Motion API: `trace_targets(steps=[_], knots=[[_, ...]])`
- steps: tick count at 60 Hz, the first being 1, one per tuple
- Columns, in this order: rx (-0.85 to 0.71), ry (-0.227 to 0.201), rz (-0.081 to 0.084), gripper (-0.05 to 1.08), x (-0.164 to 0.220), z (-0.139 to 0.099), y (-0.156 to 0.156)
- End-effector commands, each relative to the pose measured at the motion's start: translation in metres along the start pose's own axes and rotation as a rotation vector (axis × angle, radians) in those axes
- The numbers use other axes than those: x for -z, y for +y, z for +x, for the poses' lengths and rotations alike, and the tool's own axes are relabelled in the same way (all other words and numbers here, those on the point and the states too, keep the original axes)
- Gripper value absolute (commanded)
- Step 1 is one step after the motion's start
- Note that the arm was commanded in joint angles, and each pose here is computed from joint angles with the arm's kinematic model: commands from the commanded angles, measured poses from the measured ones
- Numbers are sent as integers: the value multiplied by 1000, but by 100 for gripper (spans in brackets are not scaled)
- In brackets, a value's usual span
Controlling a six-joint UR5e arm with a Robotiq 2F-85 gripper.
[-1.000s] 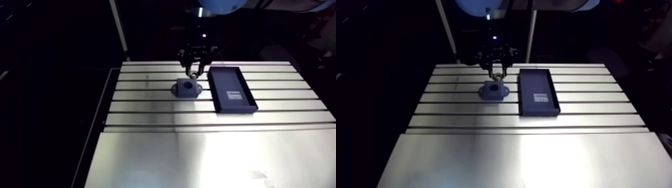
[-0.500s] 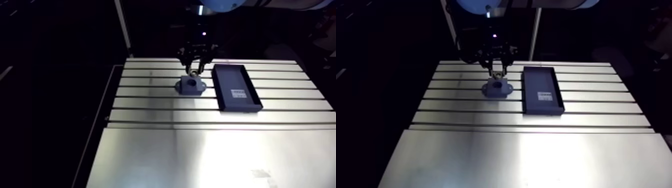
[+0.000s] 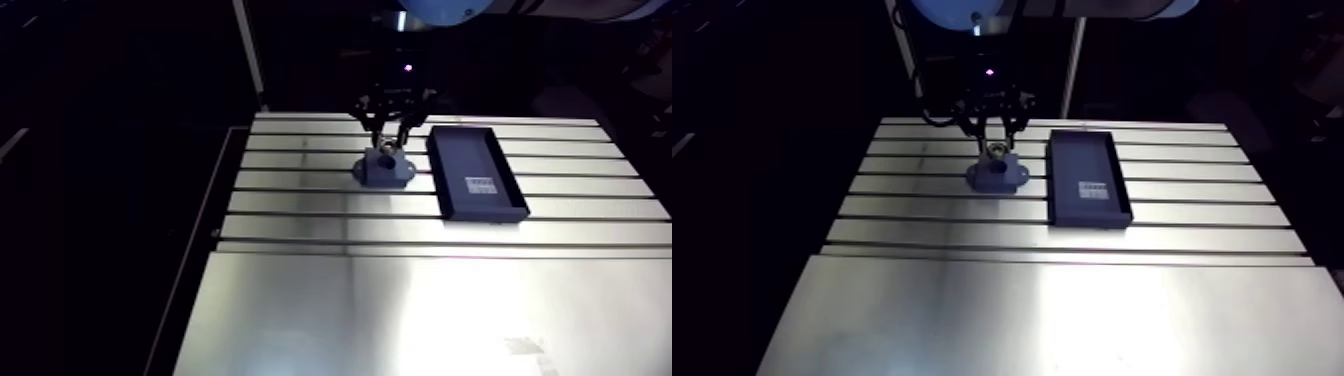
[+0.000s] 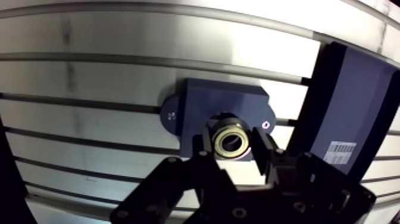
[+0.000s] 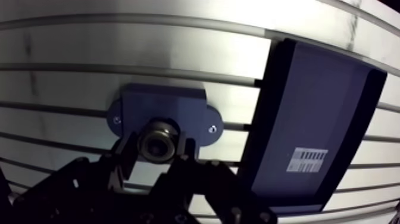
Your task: Pick up the bearing and press it into the housing until flush.
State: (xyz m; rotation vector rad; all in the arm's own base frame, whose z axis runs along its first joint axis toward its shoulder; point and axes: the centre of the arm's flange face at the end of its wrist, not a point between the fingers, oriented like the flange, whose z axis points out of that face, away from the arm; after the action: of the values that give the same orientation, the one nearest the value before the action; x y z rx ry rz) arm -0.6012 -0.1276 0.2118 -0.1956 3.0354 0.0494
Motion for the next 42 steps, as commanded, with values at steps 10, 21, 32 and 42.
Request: trace_targets(steps=[10,21,32,42], knots=[[1,-7,1,68,-8,0,-2],[3,0,1,68,-12,2,-2],[3,-7,1,69,-17,2,-2],[3,-11,3,69,-19,3,-2]])
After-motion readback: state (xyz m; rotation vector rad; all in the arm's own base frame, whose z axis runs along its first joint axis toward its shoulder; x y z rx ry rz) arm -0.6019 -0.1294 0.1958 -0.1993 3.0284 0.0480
